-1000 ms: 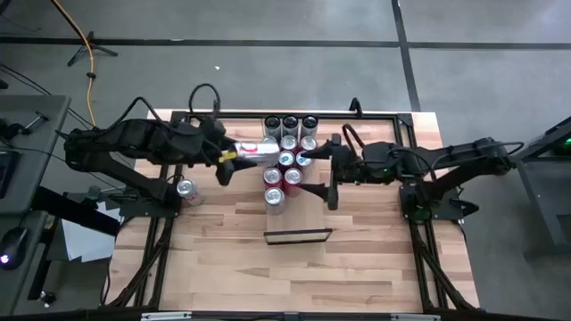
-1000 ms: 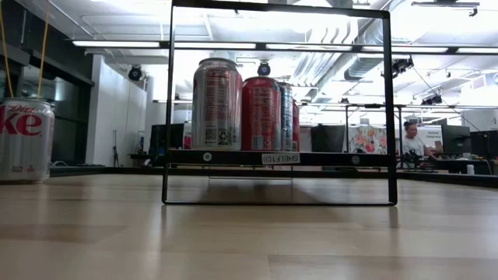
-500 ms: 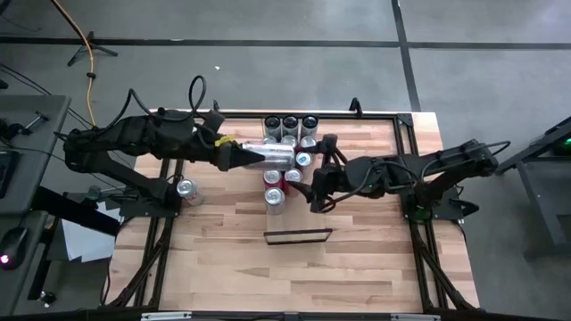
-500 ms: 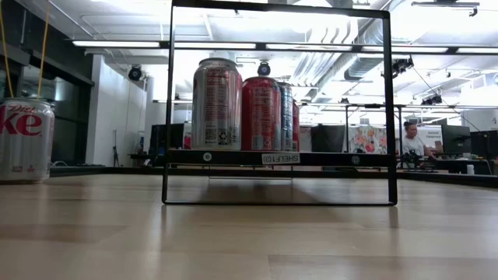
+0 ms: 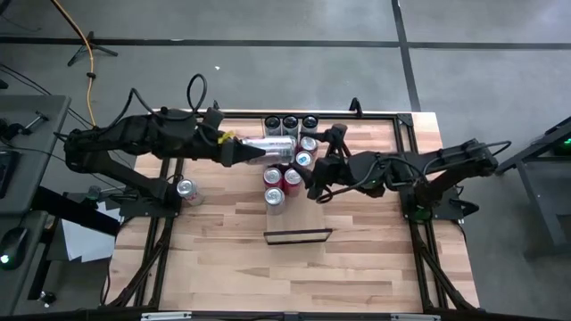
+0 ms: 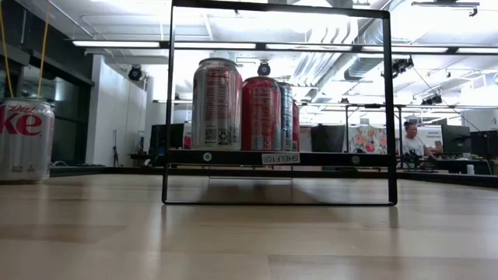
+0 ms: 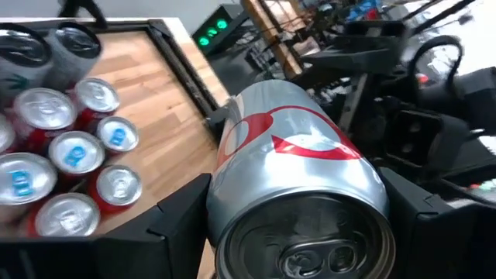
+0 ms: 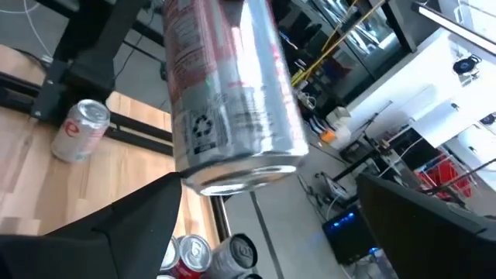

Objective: Place canned beverage on shelf
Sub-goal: Put the right red/silver soda can on the shelf aligned with the other red/silver soda cans

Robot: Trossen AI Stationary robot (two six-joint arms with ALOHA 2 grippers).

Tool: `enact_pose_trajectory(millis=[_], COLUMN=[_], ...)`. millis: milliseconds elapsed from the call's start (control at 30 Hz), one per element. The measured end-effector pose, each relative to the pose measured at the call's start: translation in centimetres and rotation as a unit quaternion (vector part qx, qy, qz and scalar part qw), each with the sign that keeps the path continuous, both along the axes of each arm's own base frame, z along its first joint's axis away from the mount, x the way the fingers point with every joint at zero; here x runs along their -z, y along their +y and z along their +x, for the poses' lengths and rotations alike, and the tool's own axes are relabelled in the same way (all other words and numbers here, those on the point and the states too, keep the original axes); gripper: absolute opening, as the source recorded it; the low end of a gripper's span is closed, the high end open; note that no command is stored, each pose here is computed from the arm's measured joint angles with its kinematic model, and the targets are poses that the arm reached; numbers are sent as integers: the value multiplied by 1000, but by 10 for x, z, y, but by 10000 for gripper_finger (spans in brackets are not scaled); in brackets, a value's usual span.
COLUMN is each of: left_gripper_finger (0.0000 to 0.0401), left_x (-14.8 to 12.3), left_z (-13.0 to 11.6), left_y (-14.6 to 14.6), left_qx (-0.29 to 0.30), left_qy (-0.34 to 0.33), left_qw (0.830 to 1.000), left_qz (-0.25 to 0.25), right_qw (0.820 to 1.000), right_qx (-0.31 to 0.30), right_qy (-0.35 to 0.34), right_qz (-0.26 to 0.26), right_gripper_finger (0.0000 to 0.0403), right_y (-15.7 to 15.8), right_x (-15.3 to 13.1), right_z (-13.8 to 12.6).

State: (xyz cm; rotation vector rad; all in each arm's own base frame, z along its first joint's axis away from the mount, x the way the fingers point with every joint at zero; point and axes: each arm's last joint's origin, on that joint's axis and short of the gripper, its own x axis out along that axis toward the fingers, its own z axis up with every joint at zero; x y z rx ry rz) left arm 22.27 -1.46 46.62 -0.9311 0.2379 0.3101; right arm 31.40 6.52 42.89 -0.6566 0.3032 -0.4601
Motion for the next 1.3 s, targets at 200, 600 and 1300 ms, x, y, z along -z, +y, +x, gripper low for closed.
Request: enact_pose_trajectory(millis=[200,600,1300], left_gripper_finger=[229,229,230], left_x=[3,36,38], left_z=[5,54,64], left_y=[3,14,13], left_qx=[-23,-20,-5], left_qy=[7,79,74], left_qw=[1000,997,996], left_qz=[9,13,42], right_qw=[999,996,991], right_qx=[-38,5,61], right_qy=[6,72,97], right_qz=[-6,-44,-65], right_gripper_finger=[376,376,285], right_y=[4,10,-1], right_x=[0,35,46], right_z=[1,31,40])
